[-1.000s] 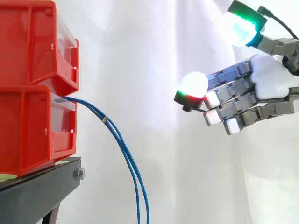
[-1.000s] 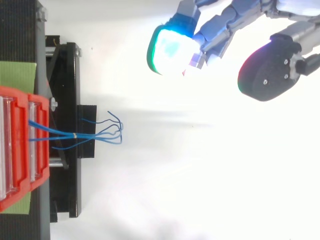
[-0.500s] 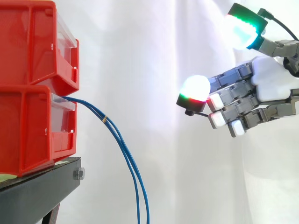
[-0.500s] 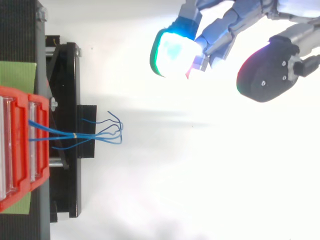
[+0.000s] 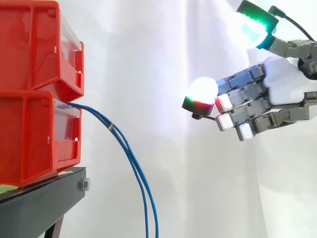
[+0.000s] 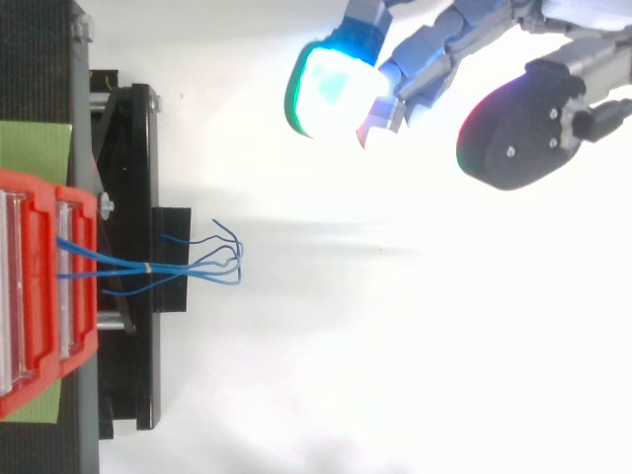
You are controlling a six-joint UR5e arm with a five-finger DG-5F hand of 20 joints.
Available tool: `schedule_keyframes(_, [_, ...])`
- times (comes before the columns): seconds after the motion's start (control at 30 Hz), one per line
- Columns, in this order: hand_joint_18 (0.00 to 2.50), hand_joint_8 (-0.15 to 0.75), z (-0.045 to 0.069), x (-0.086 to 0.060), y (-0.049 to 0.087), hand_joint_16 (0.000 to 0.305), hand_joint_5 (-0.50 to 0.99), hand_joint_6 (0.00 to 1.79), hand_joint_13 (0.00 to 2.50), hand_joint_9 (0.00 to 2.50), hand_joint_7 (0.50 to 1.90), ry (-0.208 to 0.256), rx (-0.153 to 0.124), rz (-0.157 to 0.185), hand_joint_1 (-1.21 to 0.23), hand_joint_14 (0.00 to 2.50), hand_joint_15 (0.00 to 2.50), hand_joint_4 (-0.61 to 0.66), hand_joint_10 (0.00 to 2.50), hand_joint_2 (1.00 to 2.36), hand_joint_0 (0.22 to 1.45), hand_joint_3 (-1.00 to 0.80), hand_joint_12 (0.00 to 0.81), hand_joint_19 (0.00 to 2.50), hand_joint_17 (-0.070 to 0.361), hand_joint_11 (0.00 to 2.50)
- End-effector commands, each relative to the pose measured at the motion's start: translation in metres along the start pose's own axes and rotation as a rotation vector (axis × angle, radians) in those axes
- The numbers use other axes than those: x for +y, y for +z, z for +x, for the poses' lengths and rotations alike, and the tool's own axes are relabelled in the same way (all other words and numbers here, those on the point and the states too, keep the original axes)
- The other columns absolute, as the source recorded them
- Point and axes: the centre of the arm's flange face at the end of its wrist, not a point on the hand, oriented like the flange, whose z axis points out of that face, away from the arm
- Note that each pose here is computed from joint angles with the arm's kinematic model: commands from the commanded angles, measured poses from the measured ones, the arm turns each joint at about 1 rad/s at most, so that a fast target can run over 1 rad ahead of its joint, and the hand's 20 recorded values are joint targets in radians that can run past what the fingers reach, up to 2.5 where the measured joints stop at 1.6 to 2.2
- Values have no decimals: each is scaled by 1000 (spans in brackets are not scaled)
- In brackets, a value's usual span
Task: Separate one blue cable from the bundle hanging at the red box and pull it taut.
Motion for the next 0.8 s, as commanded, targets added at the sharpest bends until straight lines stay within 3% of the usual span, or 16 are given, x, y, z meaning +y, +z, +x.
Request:
schedule_keyframes(0.0, [722,357,-1,-2,0,53,-185,503,750,804,904,-1,-23,5,-589,18,554,315,16,1000,528,-500,387,684,120,704])
schedule_keyframes(0.13, [725,356,-4,-3,-1,53,-185,502,755,804,909,3,-42,20,-588,18,562,314,16,1000,528,-500,385,683,120,704])
schedule_keyframes(0.4, [730,356,-4,-1,4,53,-184,502,757,805,908,7,-65,-21,-588,19,563,312,14,1000,529,-500,386,682,120,705])
schedule_keyframes(0.63, [727,358,-4,-4,5,53,-184,502,759,806,909,6,-69,-15,-587,19,564,314,16,1000,528,-500,390,680,120,704])
schedule_keyframes(0.77, [728,356,-5,-11,9,53,-184,502,760,807,908,-1,-97,-15,-587,19,565,313,17,1000,529,-500,389,683,120,704])
